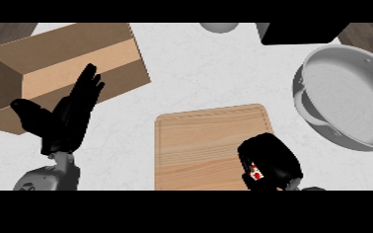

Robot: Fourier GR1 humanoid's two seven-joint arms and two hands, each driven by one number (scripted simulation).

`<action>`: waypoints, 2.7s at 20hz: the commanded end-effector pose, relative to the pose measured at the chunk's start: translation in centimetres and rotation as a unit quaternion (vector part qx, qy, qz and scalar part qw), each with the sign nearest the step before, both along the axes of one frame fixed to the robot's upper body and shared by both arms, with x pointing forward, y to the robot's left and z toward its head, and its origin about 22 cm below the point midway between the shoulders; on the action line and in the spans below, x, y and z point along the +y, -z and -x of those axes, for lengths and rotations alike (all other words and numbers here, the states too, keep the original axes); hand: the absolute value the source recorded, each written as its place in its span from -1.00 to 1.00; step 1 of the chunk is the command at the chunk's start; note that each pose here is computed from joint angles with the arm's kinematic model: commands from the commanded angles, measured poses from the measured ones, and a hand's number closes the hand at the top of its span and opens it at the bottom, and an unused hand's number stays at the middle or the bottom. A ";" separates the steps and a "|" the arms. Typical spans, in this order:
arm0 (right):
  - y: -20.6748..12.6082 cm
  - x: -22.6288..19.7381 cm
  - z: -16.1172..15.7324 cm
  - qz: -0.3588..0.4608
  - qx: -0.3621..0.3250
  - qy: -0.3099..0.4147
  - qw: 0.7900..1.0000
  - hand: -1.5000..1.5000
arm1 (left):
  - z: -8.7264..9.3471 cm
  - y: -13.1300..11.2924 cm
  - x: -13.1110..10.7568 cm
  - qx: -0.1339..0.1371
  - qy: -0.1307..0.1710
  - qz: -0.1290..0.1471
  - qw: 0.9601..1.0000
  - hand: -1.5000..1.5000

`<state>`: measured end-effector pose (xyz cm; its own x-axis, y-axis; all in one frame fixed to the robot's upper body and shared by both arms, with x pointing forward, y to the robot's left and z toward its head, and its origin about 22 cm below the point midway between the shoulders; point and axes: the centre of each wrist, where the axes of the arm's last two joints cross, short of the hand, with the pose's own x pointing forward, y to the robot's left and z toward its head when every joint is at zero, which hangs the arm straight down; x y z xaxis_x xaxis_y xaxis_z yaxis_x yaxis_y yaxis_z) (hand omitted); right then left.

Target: Pick the cupcake from the cutting board and place it in the pot

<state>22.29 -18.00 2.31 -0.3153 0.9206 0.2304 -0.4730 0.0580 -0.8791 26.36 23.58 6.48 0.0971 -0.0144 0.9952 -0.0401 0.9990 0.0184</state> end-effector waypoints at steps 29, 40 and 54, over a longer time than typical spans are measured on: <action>-25.2 -38.5 7.1 -0.178 -0.356 0.202 0.895 1.00 | -0.4 -2.2 0.6 -0.005 0.021 -0.003 1.000 0.00; -25.2 -33.2 -1.0 -0.170 -0.304 0.245 0.905 1.00 | -0.4 0.0 -0.2 -0.004 0.023 0.004 1.000 0.00; -16.1 -30.2 -8.6 -0.209 -0.166 0.286 0.920 -1.00 | -1.2 0.4 -1.3 0.002 0.029 0.004 1.000 0.00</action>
<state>28.95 -49.24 20.95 0.0124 0.8657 0.5004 0.0974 0.4970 -0.8623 26.96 22.65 6.30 0.0937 -0.0170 0.9955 0.0148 0.9998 0.0157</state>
